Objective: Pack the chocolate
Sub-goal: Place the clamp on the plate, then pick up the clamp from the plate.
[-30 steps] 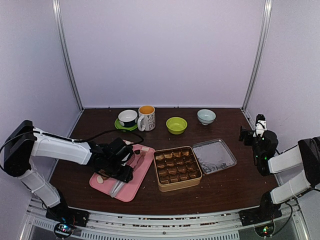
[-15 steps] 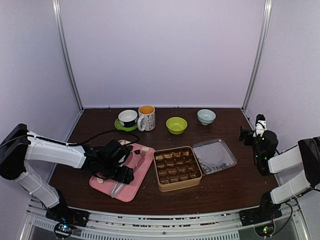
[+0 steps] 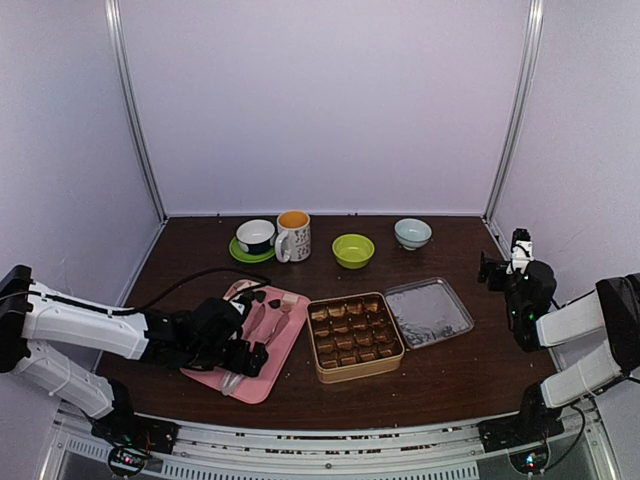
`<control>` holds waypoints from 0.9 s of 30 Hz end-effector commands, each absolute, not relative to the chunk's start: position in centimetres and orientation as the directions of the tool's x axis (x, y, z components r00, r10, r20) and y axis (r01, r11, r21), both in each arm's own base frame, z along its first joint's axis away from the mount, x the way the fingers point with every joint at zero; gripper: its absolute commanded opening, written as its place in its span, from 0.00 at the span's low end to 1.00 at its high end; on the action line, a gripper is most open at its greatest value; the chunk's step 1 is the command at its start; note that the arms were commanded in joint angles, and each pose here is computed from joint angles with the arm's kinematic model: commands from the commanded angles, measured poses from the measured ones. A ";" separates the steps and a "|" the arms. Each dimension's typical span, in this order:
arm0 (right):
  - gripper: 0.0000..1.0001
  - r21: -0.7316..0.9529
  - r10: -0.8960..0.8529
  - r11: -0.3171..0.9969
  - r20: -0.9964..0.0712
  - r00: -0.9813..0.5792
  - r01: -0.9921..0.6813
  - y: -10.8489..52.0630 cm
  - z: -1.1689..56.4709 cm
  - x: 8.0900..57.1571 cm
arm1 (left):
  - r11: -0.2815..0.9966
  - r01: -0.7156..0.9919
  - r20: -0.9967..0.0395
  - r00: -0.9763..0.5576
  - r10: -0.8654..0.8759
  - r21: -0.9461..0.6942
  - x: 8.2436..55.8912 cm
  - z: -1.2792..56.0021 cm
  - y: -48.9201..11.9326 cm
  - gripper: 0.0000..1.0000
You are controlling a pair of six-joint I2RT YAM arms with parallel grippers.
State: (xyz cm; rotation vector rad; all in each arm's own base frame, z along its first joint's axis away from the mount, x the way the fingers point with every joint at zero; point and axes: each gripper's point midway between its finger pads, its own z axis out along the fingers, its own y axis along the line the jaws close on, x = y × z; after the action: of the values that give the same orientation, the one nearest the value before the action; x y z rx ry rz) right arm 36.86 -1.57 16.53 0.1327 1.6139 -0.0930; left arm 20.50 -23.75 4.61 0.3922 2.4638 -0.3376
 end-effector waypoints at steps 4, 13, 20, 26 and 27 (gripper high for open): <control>1.00 0.029 0.032 0.989 -0.999 -0.013 0.144 -1.7 17.4 37.1 | 0.911 0.401 -0.685 -0.692 0.230 -0.099 21.2 4.5 -23.7 0.94; 1.00 0.029 0.031 0.989 -0.999 -0.014 0.144 -1.7 17.4 37.1 | 0.906 0.415 -0.659 -0.704 0.265 -0.079 21.0 2.8 -23.9 0.86; 1.00 0.029 0.031 0.989 -0.999 -0.014 0.143 -1.7 17.4 37.1 | 0.916 0.397 -0.644 -0.714 0.273 -0.052 21.2 2.2 -24.2 0.70; 1.00 0.029 0.031 0.989 -0.999 -0.013 0.144 -1.7 17.4 37.1 | 0.918 0.395 -0.617 -0.730 0.293 -0.031 21.1 1.4 -24.5 0.59; 1.00 0.029 0.031 0.989 -0.999 -0.014 0.144 -1.7 17.4 37.1 | 0.920 0.392 -0.613 -0.734 0.292 -0.031 21.0 1.3 -24.4 0.56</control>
State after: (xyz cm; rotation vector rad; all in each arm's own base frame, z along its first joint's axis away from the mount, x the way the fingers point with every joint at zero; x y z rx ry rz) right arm 36.86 -1.57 16.53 0.1327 1.6139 -0.0930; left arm 21.28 -24.30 1.98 0.4869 2.4139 -0.2254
